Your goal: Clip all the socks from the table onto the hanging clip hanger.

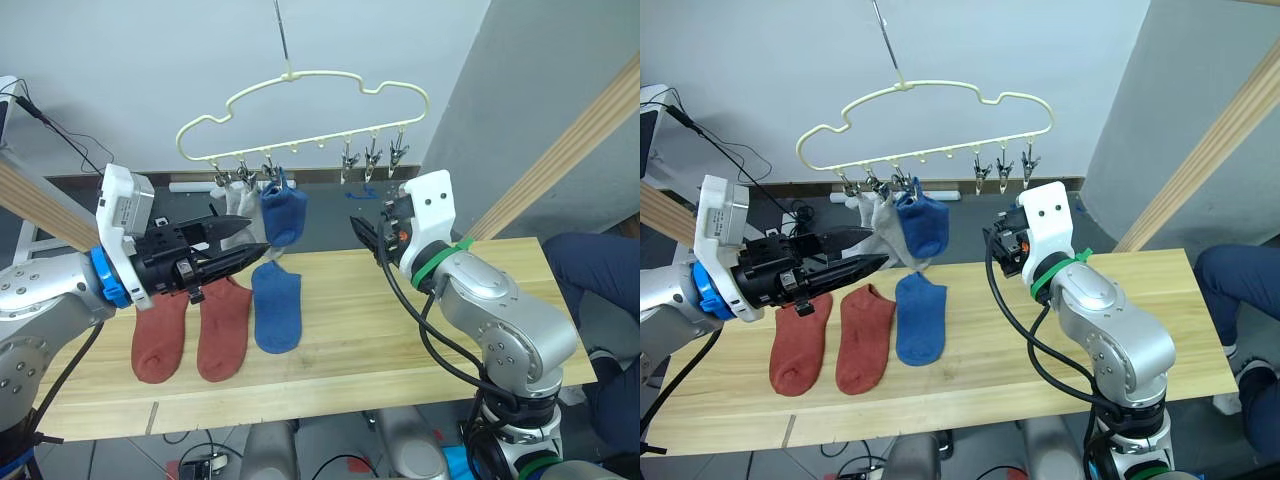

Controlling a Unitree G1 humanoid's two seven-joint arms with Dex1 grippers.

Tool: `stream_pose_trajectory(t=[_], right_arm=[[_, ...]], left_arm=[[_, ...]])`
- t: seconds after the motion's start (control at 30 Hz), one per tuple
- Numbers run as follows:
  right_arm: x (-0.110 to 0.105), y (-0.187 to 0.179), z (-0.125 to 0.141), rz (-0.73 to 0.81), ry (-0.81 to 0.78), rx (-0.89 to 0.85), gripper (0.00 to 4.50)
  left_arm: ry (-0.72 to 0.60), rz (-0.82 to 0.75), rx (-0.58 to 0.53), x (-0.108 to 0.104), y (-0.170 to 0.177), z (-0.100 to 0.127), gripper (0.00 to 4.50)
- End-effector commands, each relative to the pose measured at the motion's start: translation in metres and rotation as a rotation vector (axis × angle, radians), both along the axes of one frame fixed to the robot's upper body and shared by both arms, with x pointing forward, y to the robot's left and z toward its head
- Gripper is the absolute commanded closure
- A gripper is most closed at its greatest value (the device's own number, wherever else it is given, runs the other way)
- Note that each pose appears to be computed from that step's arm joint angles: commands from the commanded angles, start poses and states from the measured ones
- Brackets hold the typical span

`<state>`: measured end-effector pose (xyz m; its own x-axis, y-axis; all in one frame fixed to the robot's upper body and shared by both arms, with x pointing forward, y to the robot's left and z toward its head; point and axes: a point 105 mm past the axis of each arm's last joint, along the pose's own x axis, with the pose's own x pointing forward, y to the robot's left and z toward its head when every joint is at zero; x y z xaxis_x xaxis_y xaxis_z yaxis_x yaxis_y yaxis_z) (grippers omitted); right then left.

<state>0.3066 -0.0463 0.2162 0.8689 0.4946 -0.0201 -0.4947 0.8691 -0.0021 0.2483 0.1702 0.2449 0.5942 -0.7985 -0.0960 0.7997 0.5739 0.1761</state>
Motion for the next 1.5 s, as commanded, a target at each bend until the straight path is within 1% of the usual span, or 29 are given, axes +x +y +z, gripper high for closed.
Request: stream_pose_trajectory(t=[0.03, 0.2, 0.27, 0.43, 0.6, 0.87, 1.17, 1.37, 1.5], right_arm=[[-0.006, 0.004, 0.014, 0.003, -0.061, 0.026, 1.26], [-0.003, 0.007, 0.021, -0.001, -0.079, 0.044, 1.26], [-0.002, 0.008, 0.024, 0.003, -0.080, 0.054, 1.61], [-0.002, 0.013, 0.027, 0.024, -0.076, 0.066, 1.61], [0.001, 0.029, 0.042, 0.074, -0.091, 0.099, 1.61], [0.010, 0.044, 0.051, 0.105, -0.090, 0.122, 1.61], [0.018, 0.045, 0.046, 0.093, -0.079, 0.099, 1.61], [0.023, 0.041, 0.035, 0.076, -0.039, 0.068, 1.61], [0.029, 0.041, 0.038, 0.061, -0.045, 0.081, 1.61]], left_arm=[[-0.051, -0.024, 0.007, -0.003, -0.002, 0.010, 2.09], [-0.064, -0.021, 0.008, -0.001, -0.004, 0.012, 2.09], [-0.067, -0.020, 0.003, -0.001, -0.004, 0.013, 2.09], [-0.069, -0.017, 0.003, -0.001, -0.003, 0.013, 2.09], [-0.076, -0.021, 0.001, -0.002, -0.003, 0.016, 2.09], [-0.066, -0.035, -0.007, -0.002, -0.002, 0.020, 2.09], [-0.065, -0.024, -0.001, -0.002, -0.001, 0.020, 2.09], [-0.067, -0.014, 0.001, -0.003, 0.000, 0.022, 2.09], [-0.068, -0.008, 0.000, -0.002, 0.000, 0.022, 2.09]])
